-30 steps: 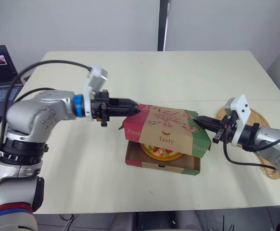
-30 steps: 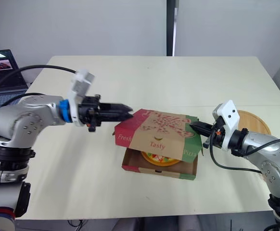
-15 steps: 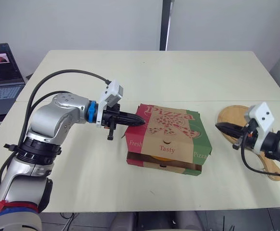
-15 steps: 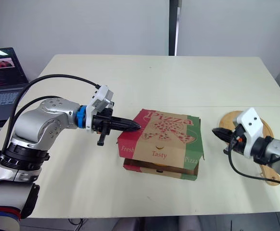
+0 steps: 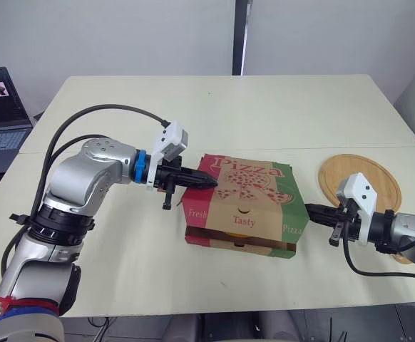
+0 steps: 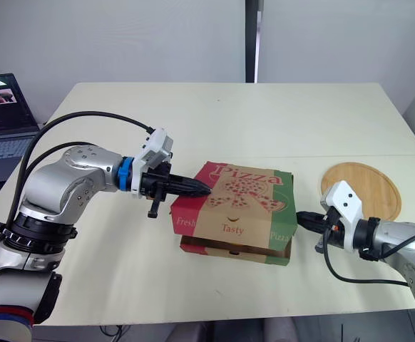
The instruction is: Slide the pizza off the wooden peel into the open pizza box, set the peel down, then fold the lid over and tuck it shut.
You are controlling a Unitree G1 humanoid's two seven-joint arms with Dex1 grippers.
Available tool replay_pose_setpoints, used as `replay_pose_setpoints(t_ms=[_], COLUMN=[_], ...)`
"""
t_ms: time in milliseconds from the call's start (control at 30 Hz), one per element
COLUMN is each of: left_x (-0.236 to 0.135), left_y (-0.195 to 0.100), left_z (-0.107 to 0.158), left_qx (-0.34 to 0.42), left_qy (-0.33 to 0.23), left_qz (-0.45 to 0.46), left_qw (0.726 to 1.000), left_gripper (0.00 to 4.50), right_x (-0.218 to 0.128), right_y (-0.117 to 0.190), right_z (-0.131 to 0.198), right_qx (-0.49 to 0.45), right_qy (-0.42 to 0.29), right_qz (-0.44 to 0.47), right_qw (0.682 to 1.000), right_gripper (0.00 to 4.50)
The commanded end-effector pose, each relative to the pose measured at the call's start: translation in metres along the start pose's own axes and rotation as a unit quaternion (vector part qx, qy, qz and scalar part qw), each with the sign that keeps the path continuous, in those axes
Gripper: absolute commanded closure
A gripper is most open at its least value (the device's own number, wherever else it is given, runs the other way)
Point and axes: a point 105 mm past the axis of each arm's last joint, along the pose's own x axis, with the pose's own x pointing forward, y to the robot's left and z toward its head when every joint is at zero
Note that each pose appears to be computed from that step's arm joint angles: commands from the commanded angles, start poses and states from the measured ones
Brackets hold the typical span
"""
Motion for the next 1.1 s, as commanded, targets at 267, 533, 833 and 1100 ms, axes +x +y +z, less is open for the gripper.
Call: replay_pose_setpoints(t_ms=[267,533,833,1100], left_x=[0.008,0.007,0.004,0.006], left_y=[-0.005,-0.003,-0.001,-0.005], left_z=[-0.012,-0.011,-0.011,-0.008], left_qx=[0.011,0.012,0.012,0.017], left_qy=[0.031,0.026,0.021,0.018], left_qz=[-0.009,-0.005,0.003,-0.001], left_qw=[0.999,1.000,1.000,1.000], left_gripper=[4.46,4.50,4.50,4.50], right_x=[-0.003,-0.037,-0.032,-0.006], right_y=[0.009,-0.008,0.031,0.044], right_z=[-0.003,0.002,0.036,0.035], right_qx=[-0.025,-0.034,-0.051,-0.113], right_qy=[0.011,0.011,-0.019,-0.001], right_qz=[0.002,-0.061,0.022,0.041], right_qw=[1.000,0.997,0.998,0.993], right_gripper=[4.50,3.96,0.82,0.12])
